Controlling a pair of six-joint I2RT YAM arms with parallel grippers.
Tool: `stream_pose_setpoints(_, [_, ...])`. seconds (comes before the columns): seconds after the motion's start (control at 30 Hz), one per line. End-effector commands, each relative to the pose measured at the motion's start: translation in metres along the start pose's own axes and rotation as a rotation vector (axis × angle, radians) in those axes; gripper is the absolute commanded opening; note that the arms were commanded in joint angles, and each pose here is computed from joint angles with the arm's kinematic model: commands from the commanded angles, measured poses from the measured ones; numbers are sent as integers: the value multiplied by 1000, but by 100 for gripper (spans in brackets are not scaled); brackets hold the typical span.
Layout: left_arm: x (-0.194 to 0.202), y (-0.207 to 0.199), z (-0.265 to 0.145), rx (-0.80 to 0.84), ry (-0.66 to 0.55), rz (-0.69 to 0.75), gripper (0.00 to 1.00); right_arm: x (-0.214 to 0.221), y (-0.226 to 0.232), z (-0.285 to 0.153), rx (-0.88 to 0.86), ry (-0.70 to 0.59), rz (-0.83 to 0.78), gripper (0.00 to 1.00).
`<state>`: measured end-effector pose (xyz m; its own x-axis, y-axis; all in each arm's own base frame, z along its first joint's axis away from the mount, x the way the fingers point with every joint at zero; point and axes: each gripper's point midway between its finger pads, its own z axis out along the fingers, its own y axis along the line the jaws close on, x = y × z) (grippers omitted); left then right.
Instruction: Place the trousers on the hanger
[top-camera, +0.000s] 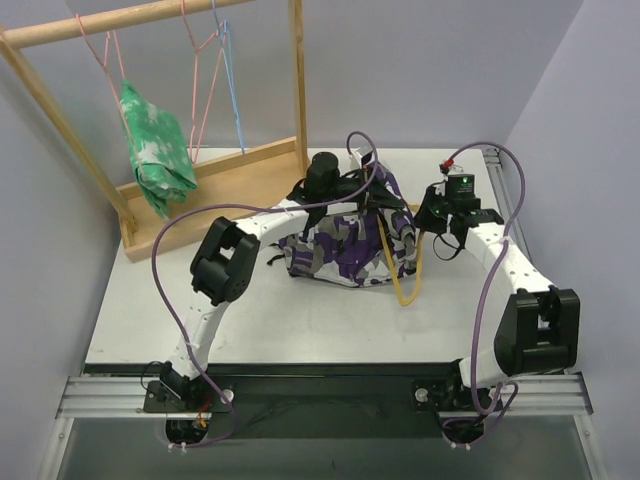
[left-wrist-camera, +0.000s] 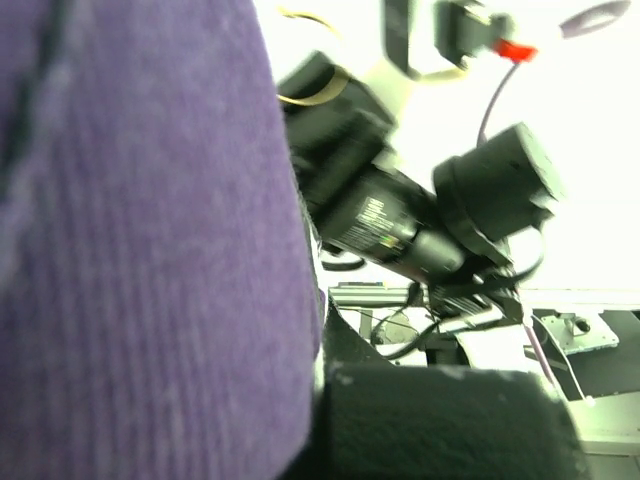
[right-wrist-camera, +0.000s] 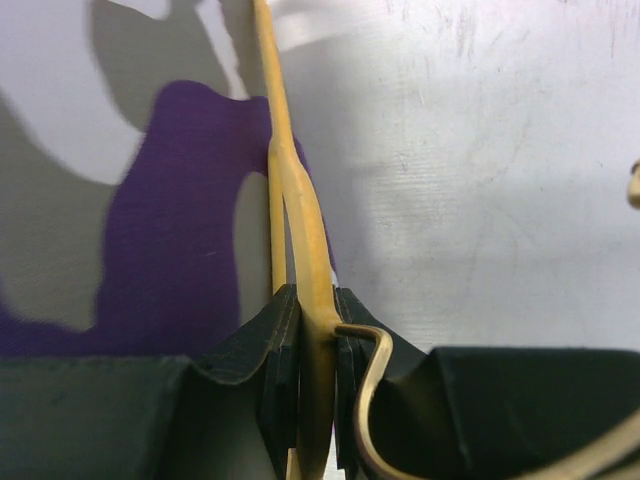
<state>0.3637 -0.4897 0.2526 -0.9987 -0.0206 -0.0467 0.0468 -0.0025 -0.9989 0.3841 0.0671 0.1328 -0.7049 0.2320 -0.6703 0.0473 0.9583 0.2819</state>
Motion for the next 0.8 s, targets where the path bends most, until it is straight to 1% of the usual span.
stream_pose_setpoints(0.0, [27, -174, -37, 367, -9, 437, 0, 49, -33, 10, 149, 199, -5, 0])
stream_pose_setpoints(0.23, [23, -171, -58, 351, -32, 446, 0, 49, -34, 15, 152, 206, -5, 0])
stream_pose_setpoints(0.37, [16, -147, -77, 305, -19, 426, 0, 56, -42, 15, 178, 217, -17, 0])
stream_pose_setpoints(0.43, [17, -144, -87, 291, -8, 430, 0, 63, -48, 15, 192, 230, -17, 0])
stream_pose_setpoints(0.5, [12, -132, -96, 258, -6, 414, 0, 69, -56, 13, 206, 243, -10, 0])
stream_pose_setpoints(0.53, [15, -128, -100, 245, 19, 419, 0, 70, -59, 13, 211, 242, -6, 0])
stream_pose_setpoints(0.67, [16, -108, -115, 203, 50, 397, 0, 69, -66, 12, 222, 240, 6, 0])
stream_pose_setpoints(0.7, [12, -97, -121, 183, 43, 372, 0, 68, -68, 12, 225, 237, 11, 0])
stream_pose_setpoints(0.77, [14, -86, -128, 166, 53, 366, 0, 66, -69, 11, 224, 233, 8, 0])
